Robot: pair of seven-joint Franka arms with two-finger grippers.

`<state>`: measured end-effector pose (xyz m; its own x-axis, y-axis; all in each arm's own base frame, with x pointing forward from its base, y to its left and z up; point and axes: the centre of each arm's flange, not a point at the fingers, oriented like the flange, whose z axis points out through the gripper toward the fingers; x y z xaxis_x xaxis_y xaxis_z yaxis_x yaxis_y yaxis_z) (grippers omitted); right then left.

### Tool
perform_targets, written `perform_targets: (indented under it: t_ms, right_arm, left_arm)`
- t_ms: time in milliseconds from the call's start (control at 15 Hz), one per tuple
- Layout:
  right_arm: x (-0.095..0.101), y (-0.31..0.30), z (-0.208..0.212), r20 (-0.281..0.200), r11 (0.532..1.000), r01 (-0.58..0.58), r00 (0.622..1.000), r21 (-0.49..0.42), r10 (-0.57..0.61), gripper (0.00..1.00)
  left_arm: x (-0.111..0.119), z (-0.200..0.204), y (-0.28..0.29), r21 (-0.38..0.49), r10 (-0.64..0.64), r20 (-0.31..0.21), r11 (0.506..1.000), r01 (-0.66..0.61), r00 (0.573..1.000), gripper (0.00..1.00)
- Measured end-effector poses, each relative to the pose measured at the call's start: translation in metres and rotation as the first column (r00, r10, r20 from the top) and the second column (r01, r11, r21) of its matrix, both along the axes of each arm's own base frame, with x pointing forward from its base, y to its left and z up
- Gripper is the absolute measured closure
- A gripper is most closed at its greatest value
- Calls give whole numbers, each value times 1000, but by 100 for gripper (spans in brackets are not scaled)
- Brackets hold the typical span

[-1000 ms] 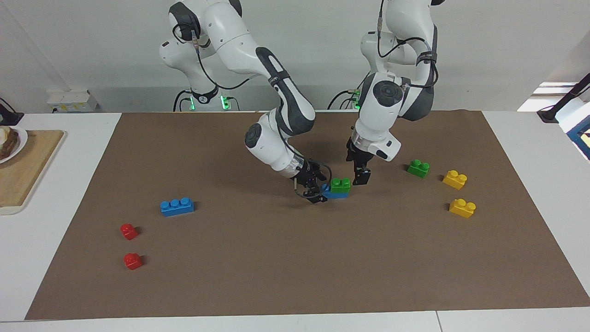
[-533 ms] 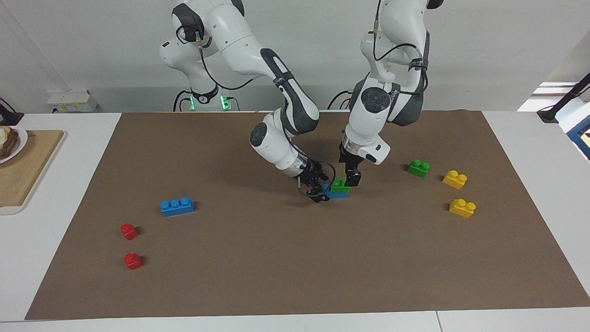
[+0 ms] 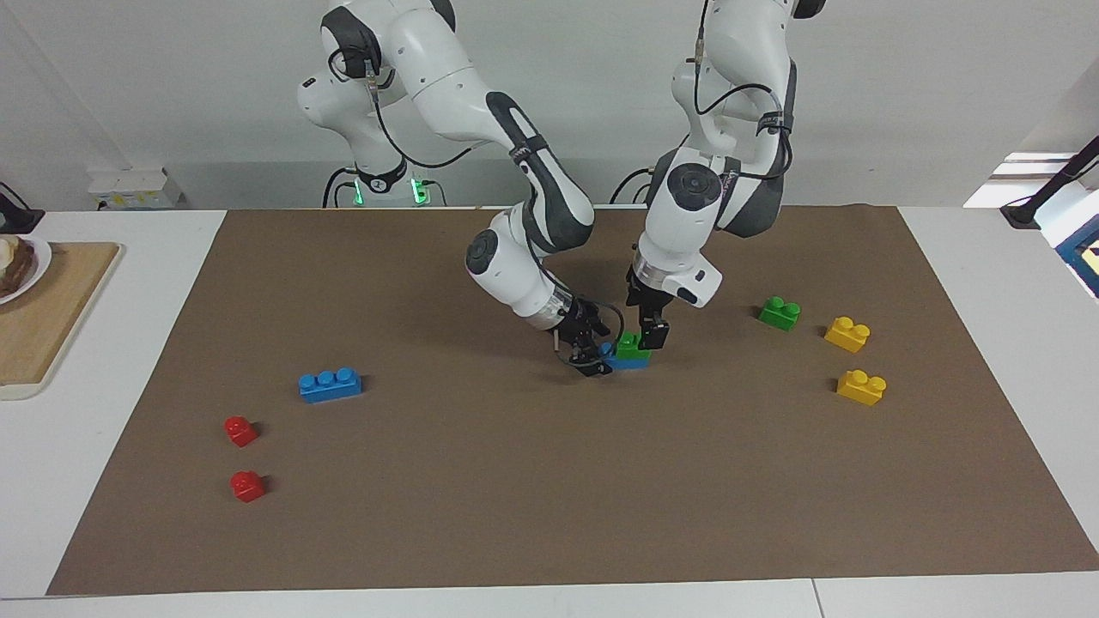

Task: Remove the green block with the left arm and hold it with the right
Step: 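Grasp the green end with the left gripper while the right gripper grasps blue, then pull the green brick with the left gripper while the right gripper pulls blue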

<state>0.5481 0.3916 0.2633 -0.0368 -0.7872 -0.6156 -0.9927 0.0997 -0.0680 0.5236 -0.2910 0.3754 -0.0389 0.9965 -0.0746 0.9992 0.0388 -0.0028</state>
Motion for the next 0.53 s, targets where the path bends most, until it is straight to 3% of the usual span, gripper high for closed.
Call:
perform_targets:
  t_ms: [200, 533]
  right_arm:
    - [0, 0, 0, 1, 1000, 1, 1000, 0, -1, 64]
    - [0, 0, 0, 3, 1000, -1, 1000, -1, 1, 66]
  left_arm:
    - [1, -8, -1, 3, 1, -6, 1000, -1, 1000, 0]
    - [3, -20, -1, 9, 0, -12, 1000, 0, 1000, 1]
